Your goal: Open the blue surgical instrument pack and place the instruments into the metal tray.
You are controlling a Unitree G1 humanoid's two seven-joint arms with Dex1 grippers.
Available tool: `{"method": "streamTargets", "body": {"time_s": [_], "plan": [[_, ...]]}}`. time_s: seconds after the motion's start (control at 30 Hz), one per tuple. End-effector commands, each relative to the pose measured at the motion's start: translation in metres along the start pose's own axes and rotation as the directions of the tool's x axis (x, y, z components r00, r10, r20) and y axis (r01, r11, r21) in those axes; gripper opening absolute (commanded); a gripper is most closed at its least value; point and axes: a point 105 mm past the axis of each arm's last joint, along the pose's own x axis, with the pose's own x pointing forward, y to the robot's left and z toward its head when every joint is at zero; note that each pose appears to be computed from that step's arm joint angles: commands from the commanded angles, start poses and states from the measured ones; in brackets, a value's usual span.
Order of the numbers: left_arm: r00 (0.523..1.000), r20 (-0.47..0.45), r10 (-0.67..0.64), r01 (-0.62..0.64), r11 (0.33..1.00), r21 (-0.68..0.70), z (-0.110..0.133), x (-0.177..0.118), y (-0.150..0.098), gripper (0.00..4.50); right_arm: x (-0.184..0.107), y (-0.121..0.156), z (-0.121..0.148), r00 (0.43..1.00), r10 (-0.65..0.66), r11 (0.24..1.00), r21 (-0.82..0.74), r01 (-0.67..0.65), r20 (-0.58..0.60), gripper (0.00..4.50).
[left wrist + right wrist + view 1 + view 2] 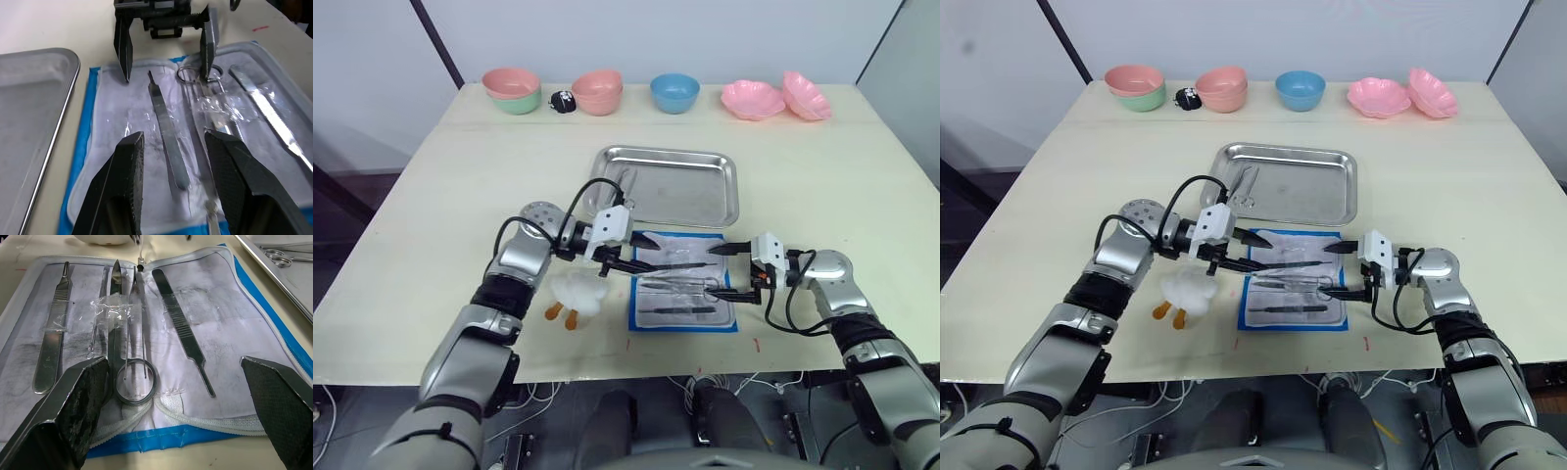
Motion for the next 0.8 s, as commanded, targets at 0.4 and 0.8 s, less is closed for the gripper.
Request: {"method": "streamTargets", "body": {"time_s": [0.4, 0.8], "plan": [[0.995, -0.096, 0.025, -0.025, 1.0, 0.003, -0.028, 0.011, 0.007, 2.08, -0.001, 0.026, -0.041, 0.987, 0.069, 0.992, 0.116, -0.052, -0.143, 4.5], [0.995, -0.097, -0.034, 0.031, 0.999, -0.029, -0.034, 0.013, -0.002, 0.14, 0.0, 0.026, -0.041, 0.988, 0.066, 0.992, 0.117, -0.05, -0.14, 4.5]]}}
